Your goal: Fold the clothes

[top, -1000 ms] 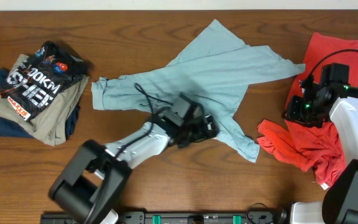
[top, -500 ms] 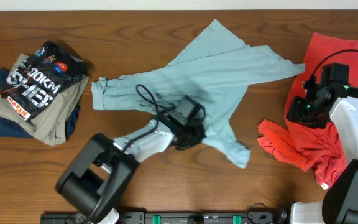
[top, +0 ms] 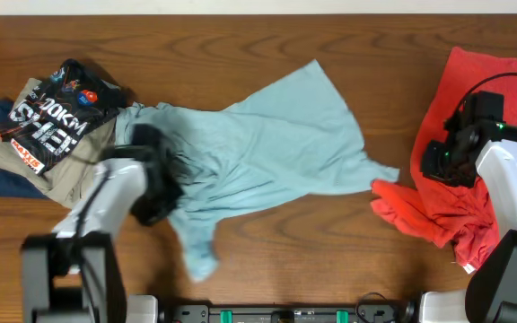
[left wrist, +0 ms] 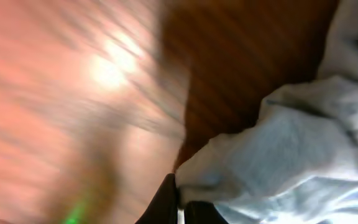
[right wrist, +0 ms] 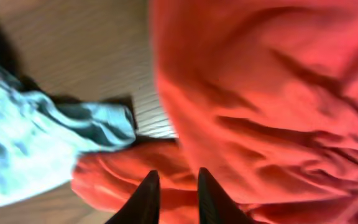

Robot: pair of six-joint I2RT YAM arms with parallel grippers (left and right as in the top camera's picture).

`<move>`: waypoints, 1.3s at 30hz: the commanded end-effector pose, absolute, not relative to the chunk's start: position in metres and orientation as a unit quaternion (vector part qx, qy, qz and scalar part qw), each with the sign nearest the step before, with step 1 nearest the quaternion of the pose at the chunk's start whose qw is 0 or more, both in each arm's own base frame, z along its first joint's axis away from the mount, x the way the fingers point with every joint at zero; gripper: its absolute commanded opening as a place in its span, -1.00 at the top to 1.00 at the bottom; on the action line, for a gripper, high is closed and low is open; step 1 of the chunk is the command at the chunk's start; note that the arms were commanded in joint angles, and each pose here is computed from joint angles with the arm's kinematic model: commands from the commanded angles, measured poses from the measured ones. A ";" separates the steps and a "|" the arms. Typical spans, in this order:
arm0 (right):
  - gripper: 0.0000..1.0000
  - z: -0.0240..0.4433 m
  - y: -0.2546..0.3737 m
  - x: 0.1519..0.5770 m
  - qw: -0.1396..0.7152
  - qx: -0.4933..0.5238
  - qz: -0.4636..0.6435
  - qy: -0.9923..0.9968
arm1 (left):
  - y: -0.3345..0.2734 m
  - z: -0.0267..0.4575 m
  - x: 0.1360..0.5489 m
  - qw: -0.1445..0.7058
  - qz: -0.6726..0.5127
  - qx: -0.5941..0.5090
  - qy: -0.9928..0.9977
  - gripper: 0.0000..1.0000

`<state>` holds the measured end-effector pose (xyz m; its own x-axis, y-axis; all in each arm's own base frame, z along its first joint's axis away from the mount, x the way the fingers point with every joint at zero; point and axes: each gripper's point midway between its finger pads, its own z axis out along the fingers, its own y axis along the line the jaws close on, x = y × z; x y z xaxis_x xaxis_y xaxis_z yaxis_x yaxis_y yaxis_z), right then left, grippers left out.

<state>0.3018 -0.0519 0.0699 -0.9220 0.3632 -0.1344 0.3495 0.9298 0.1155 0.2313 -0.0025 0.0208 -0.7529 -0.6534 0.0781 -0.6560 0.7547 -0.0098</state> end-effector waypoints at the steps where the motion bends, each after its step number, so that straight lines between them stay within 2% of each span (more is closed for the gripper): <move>1: 0.63 0.072 -0.025 0.308 0.081 0.135 0.108 0.982 | 0.017 0.028 0.230 0.023 0.027 0.372 -0.928 0.88; 14: 0.63 -0.001 -0.036 0.301 0.042 0.143 0.063 0.987 | 0.015 0.027 0.230 0.027 0.036 0.374 -0.926 0.88; 19: 0.63 -0.020 -0.102 0.283 0.018 0.259 -0.099 0.961 | 0.015 0.027 0.229 0.029 0.036 0.374 -0.926 0.88; 21: 0.50 -0.013 -0.137 0.265 0.012 0.327 -0.177 0.928 | 0.014 0.027 0.228 0.031 0.035 0.374 -0.926 0.88; 26: 0.49 0.014 -0.197 0.228 0.005 0.458 -0.269 0.847 | 0.014 0.027 0.227 0.032 0.035 0.374 -0.926 0.88; 29: 0.49 0.035 -0.222 0.214 0.012 0.540 -0.267 0.798 | 0.014 0.027 0.227 0.032 0.035 0.374 -0.926 0.88; 33: 0.49 0.062 -0.246 0.220 0.051 0.594 -0.230 0.769 | 0.014 0.027 0.227 0.032 0.035 0.374 -0.926 0.88; 36: 0.48 0.079 -0.249 0.239 0.086 0.584 -0.181 0.786 | 0.014 0.027 0.227 0.032 0.035 0.374 -0.926 0.88; 39: 0.49 0.083 -0.224 0.279 0.124 0.502 -0.075 0.853 | 0.014 0.027 0.227 0.032 0.035 0.374 -0.926 0.88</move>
<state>0.2458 -0.2473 0.0726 -0.3450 0.8765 -0.3357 0.9373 0.3027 -0.1727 0.2294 0.0157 0.0276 -0.7128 -0.6969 0.0785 -0.7008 0.7121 -0.0416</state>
